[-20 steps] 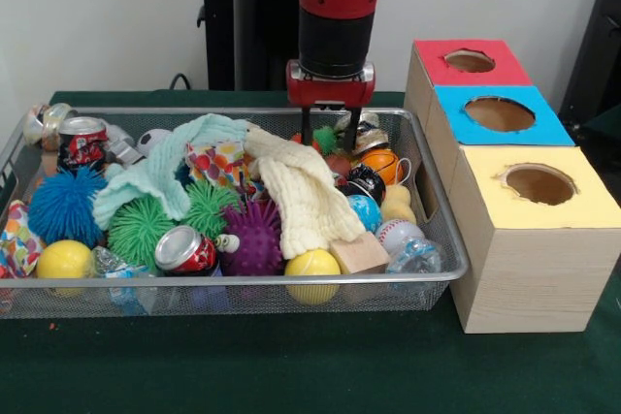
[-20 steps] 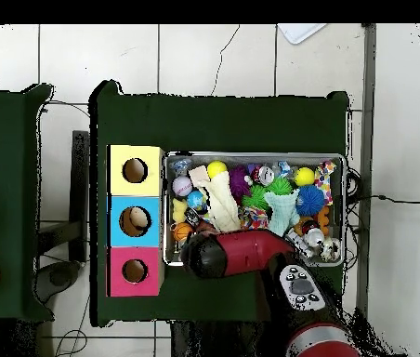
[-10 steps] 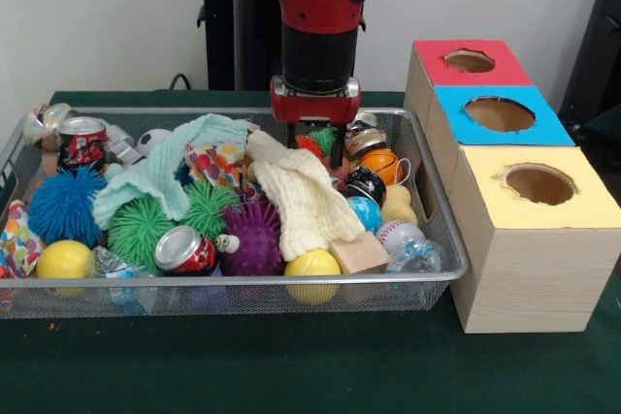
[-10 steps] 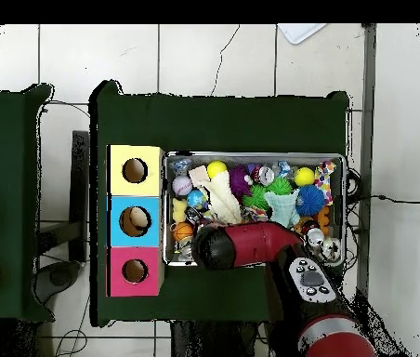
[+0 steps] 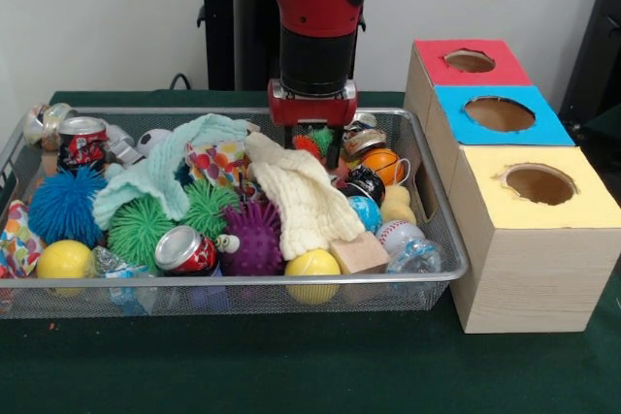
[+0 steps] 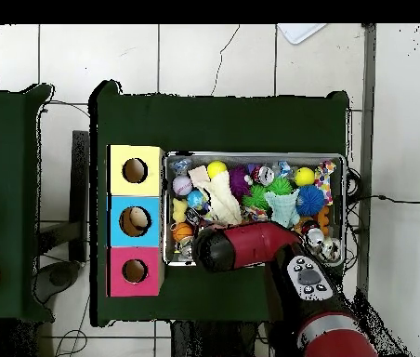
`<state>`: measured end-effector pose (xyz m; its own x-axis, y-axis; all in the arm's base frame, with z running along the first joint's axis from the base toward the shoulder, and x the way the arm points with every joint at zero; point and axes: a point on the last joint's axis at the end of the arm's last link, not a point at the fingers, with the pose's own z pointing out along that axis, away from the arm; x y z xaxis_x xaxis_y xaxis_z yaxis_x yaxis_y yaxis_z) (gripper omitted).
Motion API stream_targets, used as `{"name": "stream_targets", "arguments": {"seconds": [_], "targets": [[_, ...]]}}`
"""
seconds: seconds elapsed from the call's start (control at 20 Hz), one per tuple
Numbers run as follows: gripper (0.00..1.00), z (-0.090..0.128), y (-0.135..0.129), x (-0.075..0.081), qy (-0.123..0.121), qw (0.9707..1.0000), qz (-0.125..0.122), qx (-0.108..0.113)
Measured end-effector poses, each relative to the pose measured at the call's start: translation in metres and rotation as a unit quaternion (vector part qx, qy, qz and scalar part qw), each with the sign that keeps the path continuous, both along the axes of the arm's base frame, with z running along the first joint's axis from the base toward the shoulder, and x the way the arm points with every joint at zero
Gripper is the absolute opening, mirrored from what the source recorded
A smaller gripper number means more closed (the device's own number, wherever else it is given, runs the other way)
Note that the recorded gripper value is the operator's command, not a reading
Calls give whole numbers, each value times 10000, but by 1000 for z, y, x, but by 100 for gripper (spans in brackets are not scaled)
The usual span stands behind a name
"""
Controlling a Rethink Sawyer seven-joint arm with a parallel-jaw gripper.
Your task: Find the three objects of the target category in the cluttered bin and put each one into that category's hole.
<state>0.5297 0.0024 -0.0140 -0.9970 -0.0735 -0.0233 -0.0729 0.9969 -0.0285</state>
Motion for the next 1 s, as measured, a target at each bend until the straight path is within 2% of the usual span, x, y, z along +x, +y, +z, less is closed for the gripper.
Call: {"name": "stream_targets", "arguments": {"seconds": [0.1, 0.15, 0.8, 1.0], "targets": [[100, -4, 2, 2, -82, 10000, 53, 16], [0, -6, 3, 3, -134, 9999, 73, 29], [0, -1, 9, 16, -310, 9994, 154, 1], [0, 11, 5, 20, -269, 9995, 149, -79]]}}
